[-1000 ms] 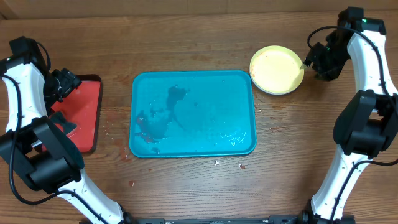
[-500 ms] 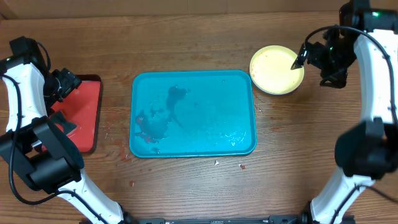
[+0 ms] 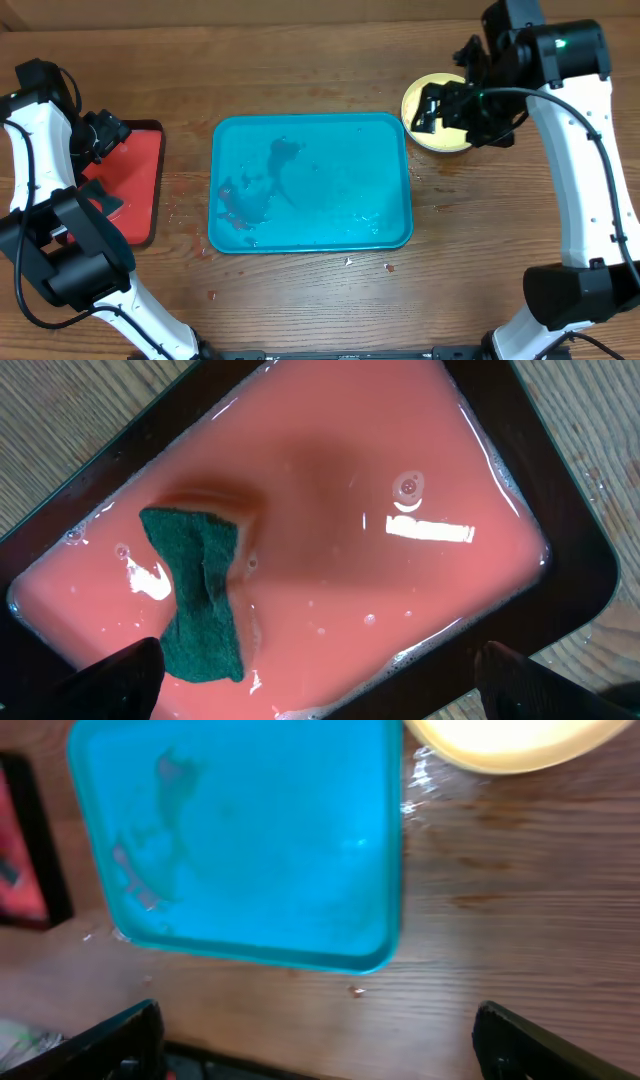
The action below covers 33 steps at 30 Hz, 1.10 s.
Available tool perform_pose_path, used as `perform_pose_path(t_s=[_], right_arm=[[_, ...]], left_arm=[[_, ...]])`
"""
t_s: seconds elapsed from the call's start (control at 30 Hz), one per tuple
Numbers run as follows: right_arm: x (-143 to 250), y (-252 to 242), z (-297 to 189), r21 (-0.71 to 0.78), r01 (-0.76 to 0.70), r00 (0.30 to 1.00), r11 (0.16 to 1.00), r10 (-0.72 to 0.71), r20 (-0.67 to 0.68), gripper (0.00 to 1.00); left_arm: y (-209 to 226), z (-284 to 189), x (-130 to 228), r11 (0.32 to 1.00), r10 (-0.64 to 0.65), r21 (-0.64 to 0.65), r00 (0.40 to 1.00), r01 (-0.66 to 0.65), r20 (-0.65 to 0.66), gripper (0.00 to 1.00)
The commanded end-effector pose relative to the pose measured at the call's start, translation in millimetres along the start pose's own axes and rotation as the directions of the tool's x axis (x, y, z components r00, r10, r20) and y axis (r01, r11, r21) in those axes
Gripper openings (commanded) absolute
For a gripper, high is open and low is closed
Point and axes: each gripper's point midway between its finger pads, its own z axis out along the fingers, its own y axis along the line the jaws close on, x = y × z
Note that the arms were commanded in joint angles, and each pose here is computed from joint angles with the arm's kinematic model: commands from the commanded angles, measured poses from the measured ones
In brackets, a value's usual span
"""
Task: Clean dirty plates on tray and stack at the side
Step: 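Open the right gripper and raise it off the plate stack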
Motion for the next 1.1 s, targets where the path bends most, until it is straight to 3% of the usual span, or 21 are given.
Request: perform_pose_path(t_s=[0.0,0.63,0.8,1.07], right_arm=[[5.6,18.5,-5.2,-0.063,0.035,0.999,0.997,-0.035,0.003,1.00],[-1.8,2.0,-10.7,-0.010,-0.002,0.999,1.000,0.003,0.043,1.00],[-38.2,10.4,-21.6,-0.018,0.077,0.974,0.997,-0.071,0.215,1.00],[-96.5,51.9,-47.5,-0.089,0.231,0.860,0.969,-0.161,0.485,1.00]], left_arm=[[-3.6,-13.5,-6.4,1.000,0.006,0.022,0.999,-0.006,0.032,1.00],[-3.6,-13.5,-6.4,1.000,0.006,0.022,0.999,-0.006,0.032,1.00],[-3.6,-13.5,-6.4,1.000,0.006,0.022,0.999,-0.006,0.032,1.00],[-3.6,-13.5,-6.4,1.000,0.006,0.022,0.999,-0.007,0.032,1.00]])
